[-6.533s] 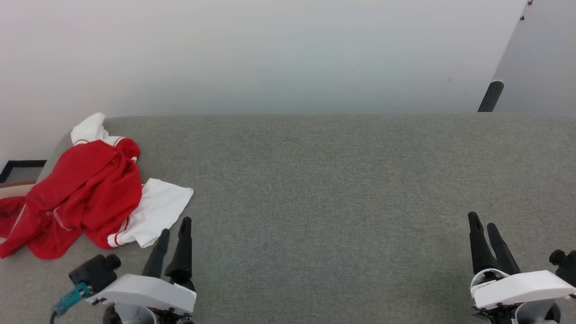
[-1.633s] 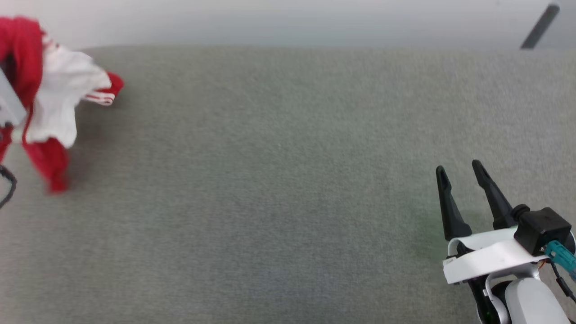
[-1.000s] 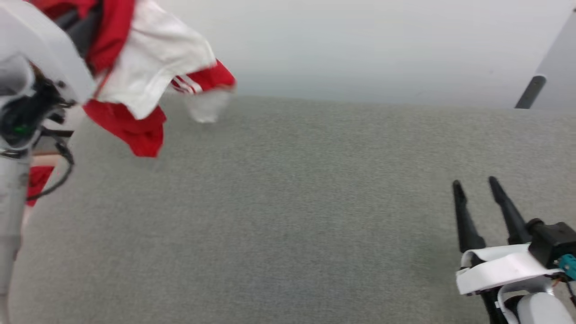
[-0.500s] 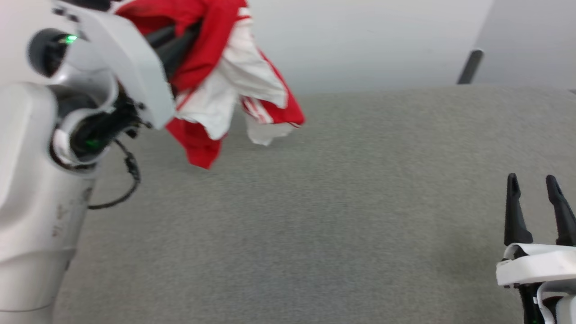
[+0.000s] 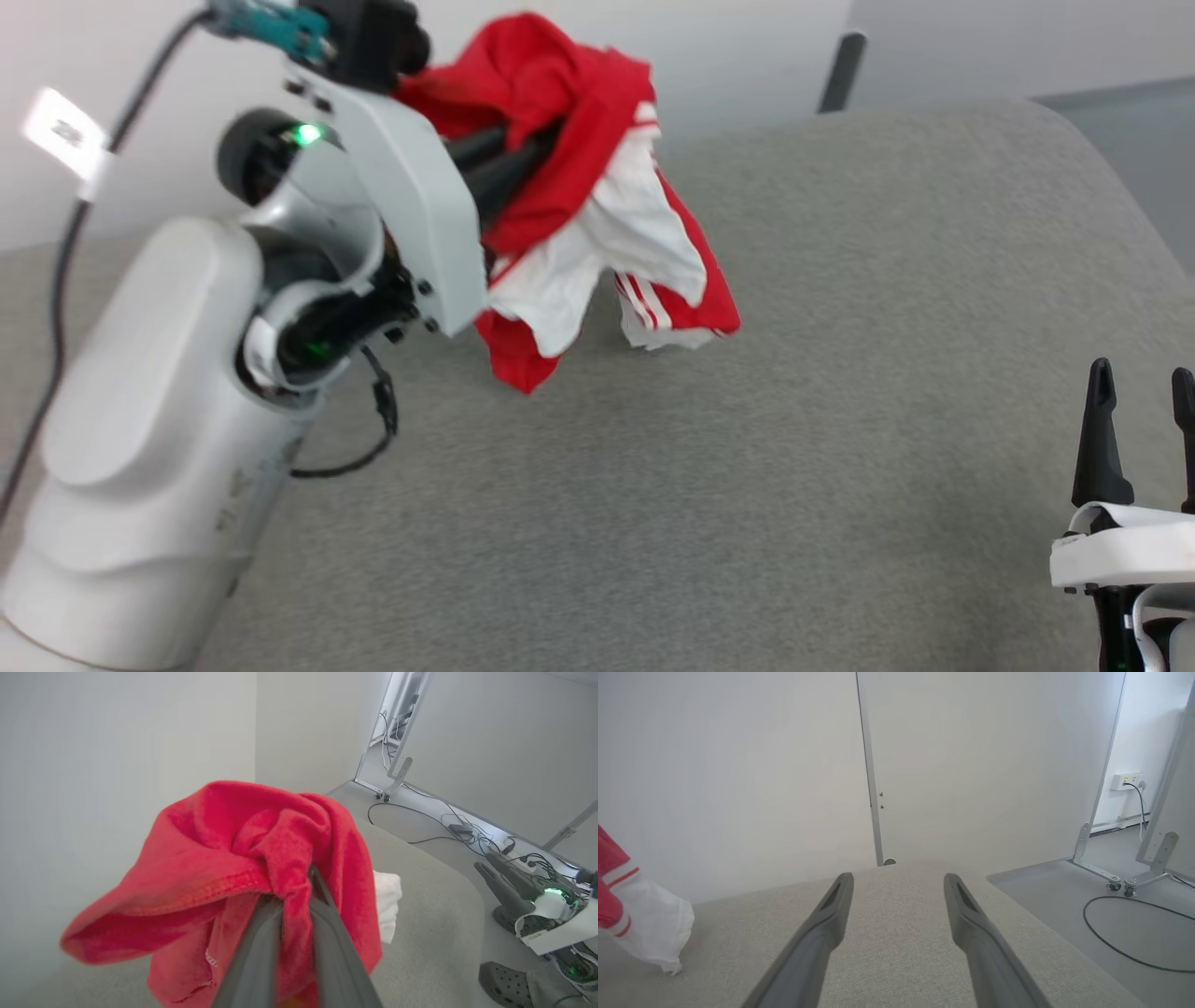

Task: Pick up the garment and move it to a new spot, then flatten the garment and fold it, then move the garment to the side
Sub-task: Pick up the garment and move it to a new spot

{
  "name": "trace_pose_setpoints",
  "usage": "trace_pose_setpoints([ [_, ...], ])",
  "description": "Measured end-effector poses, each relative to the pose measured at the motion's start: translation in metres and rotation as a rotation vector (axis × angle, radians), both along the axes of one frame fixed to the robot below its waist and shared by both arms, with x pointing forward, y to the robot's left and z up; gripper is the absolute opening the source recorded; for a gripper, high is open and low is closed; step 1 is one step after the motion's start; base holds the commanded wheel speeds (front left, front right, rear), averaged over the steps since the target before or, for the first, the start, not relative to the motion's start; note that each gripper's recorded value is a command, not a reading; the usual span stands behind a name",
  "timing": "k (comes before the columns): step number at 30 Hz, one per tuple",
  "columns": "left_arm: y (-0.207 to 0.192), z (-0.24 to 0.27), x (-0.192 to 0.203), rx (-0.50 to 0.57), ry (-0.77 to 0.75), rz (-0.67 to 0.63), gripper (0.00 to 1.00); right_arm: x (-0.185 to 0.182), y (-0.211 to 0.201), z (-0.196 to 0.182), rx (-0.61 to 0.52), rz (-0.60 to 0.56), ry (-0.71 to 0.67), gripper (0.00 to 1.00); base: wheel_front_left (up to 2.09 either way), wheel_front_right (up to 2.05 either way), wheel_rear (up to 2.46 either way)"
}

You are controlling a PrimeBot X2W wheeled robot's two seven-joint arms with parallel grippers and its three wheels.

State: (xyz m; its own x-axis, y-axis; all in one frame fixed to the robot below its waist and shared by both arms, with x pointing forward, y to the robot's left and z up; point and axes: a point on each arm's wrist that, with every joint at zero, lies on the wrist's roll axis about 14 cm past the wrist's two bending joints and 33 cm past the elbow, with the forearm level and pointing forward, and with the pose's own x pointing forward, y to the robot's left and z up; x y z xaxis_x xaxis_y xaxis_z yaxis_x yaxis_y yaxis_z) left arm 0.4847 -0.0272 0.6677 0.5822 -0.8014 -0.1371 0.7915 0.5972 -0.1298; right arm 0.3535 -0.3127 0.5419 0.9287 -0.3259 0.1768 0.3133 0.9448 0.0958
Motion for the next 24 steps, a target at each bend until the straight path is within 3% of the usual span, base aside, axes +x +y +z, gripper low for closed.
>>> trace_pose_setpoints([
  [11,-0.043,-0.086,-0.01,0.061,0.198,-0.132,0.0,-0.01,-0.016,-0.022,0.025,-0.06,0.063,1.0,0.0,0.0,0.0],
  [24,-0.029,-0.15,-0.023,0.193,0.336,-0.144,0.0,0.001,-0.007,-0.03,0.057,-0.028,0.076,1.0,0.0,0.0,0.0],
])
